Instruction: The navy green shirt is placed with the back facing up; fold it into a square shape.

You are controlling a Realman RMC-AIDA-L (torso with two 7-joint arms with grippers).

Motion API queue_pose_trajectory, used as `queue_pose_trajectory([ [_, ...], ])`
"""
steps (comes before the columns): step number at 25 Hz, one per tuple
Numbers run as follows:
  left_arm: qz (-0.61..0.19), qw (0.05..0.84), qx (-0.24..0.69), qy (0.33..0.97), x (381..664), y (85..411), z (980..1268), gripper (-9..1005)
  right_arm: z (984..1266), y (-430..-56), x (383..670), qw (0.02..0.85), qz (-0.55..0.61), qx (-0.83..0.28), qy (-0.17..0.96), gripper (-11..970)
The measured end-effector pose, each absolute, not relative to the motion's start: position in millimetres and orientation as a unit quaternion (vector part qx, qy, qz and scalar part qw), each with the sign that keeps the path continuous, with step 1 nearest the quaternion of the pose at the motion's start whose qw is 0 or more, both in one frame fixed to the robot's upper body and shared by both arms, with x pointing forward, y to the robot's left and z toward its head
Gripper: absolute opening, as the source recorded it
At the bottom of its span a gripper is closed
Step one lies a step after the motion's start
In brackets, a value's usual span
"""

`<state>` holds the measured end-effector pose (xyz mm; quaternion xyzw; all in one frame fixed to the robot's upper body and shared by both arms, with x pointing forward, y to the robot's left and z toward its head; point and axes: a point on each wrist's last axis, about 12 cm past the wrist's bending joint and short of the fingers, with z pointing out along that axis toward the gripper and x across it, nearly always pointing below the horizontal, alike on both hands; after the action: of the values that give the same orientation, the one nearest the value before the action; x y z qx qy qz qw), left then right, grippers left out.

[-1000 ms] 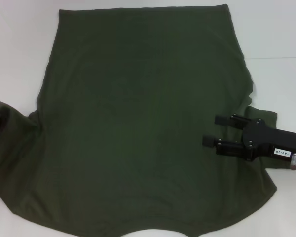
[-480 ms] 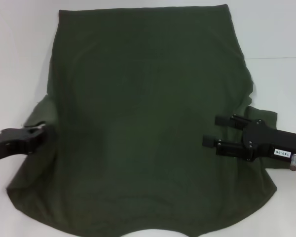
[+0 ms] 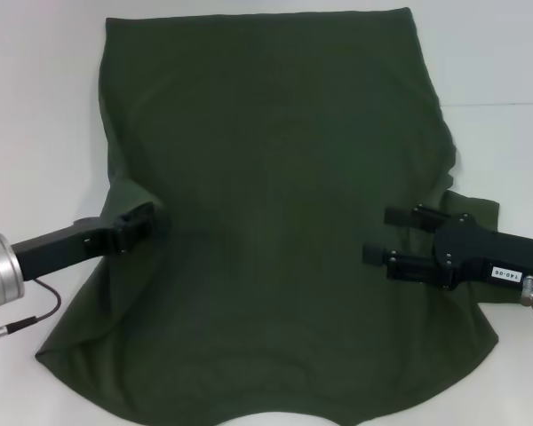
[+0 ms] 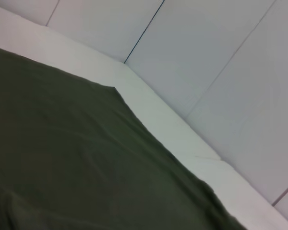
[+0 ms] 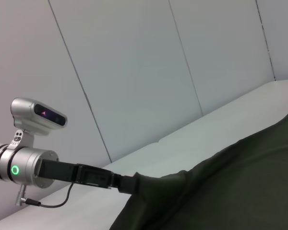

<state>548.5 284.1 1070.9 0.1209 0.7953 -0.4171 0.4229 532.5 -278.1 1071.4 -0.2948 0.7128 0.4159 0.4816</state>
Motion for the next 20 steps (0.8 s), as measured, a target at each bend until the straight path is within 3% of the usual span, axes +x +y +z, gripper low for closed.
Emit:
queue_pose_trajectory([
  [1, -0.421, 0.427, 0.116, 0.792, 549, 284, 1071, 15, 1071, -278, 532, 0.482, 0.416, -0.295, 0.713, 852],
  [4, -0.428, 0.441, 0.104, 0.782, 547, 287, 1073, 221, 1070, -279, 531, 0.482, 0.415, -0.293, 0.714, 851],
  [9, -0.460, 0.471, 0.106, 0.746, 538, 291, 1082, 423, 1069, -281, 529, 0.482, 0.416, -0.288, 0.715, 850],
  [20, -0.440, 0.471, 0.134, 0.753, 542, 287, 1082, 666, 1069, -283, 529, 0.483, 0.414, -0.287, 0.716, 846],
])
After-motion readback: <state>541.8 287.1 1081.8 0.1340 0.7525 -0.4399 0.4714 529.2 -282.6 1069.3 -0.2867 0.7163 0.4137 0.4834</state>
